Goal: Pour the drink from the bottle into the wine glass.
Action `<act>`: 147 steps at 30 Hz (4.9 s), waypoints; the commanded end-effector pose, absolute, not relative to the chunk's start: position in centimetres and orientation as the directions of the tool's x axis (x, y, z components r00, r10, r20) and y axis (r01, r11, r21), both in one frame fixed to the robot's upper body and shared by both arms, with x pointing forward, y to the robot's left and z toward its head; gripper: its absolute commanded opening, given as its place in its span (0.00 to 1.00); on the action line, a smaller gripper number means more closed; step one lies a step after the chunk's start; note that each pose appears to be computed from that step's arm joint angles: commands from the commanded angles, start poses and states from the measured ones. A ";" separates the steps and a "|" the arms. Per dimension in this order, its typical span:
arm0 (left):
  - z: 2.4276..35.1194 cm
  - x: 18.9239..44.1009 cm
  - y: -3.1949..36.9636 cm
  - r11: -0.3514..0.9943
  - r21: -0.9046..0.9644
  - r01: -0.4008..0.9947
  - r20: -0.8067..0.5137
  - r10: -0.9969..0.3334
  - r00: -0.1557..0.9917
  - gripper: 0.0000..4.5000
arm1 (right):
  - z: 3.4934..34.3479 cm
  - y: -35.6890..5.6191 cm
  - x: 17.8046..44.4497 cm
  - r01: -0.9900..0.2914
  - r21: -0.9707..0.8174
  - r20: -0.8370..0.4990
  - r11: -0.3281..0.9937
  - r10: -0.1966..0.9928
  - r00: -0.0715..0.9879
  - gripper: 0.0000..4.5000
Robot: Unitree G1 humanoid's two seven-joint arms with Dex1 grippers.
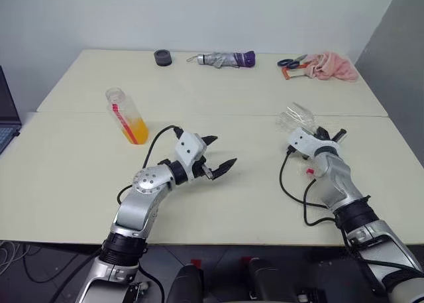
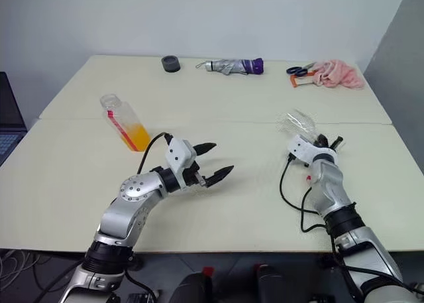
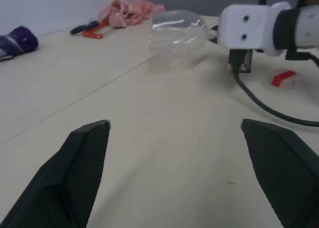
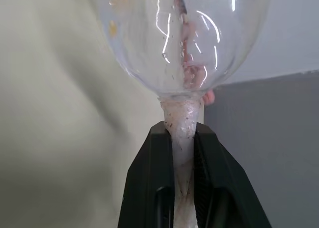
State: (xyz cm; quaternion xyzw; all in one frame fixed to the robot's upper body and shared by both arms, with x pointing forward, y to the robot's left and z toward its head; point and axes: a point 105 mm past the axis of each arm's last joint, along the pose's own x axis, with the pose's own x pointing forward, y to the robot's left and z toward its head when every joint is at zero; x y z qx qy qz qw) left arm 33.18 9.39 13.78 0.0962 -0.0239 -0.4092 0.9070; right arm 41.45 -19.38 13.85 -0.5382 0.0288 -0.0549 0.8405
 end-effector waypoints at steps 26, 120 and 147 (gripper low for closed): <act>14.1 29.8 15.0 0.588 0.051 0.807 -0.160 -0.793 0.588 1.00 | 10.7 -2.8 37.4 -0.551 0.026 0.072 0.834 0.548 0.833 0.04; 11.4 31.1 26.5 0.966 0.185 0.181 -0.033 -0.178 0.983 1.00 | 13.2 -8.0 26.8 -0.898 -0.183 -0.064 0.400 0.907 0.417 1.00; 15.4 37.4 29.0 0.981 0.190 0.038 0.040 -0.047 0.998 1.00 | 17.6 -6.1 25.1 -0.917 -0.230 -0.022 0.327 0.940 0.341 1.00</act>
